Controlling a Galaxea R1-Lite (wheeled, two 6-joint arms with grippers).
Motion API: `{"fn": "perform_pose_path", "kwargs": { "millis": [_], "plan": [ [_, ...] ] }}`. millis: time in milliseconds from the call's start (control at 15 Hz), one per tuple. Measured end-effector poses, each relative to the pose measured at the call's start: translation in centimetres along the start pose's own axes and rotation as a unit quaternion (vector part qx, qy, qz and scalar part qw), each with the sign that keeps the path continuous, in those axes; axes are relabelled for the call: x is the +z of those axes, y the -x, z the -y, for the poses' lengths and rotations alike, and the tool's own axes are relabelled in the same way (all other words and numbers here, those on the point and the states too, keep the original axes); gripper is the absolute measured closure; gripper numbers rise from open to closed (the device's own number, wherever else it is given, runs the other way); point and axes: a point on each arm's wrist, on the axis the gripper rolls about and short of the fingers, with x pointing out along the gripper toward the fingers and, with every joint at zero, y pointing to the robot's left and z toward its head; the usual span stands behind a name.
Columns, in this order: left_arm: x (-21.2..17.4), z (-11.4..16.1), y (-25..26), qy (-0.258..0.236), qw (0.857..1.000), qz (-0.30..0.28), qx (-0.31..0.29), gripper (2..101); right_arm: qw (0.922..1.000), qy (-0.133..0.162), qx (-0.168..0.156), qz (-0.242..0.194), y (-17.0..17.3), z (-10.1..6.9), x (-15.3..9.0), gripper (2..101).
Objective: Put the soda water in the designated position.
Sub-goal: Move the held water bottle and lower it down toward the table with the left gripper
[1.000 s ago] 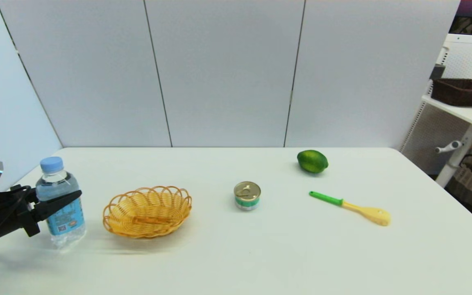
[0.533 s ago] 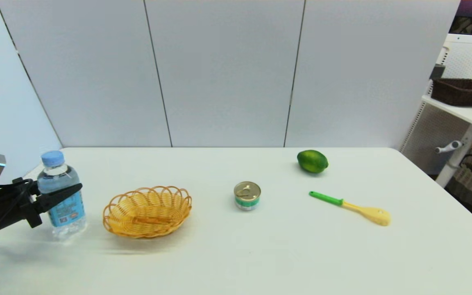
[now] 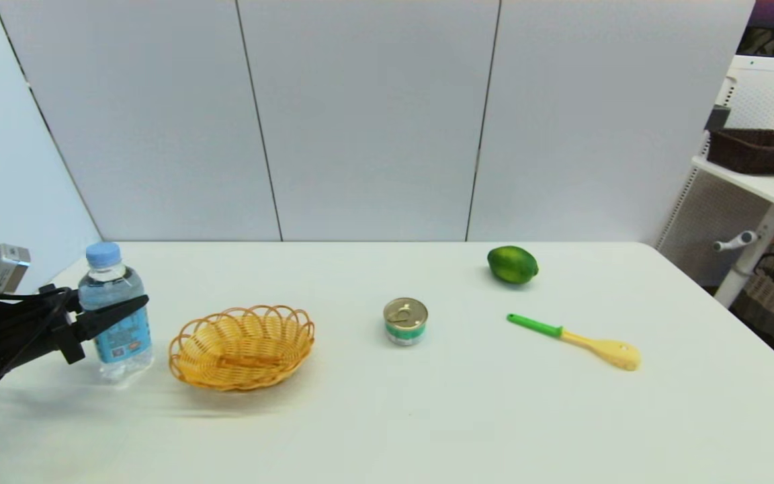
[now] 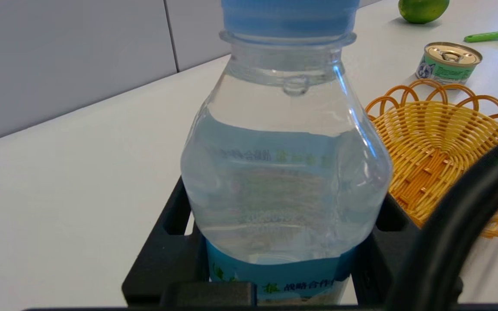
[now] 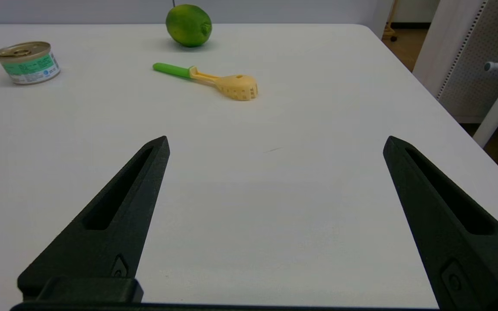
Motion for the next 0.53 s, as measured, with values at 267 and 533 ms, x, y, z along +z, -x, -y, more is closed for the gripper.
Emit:
{"fn": "perform_pose_path", "kwargs": {
  "millis": [267,533],
  "plan": [
    [-0.12,-0.39,-0.59,-0.003,1.0,0.001,-0.006,54.7,1.0,0.0,0.0,0.0,0.0,0.0,0.0,4.3],
    [-0.36,-0.51,-0.68,0.0,1.0,0.0,-0.006,54.7,1.0,0.0,0.0,0.0,0.0,0.0,0.0,4.3]
  ]
}}
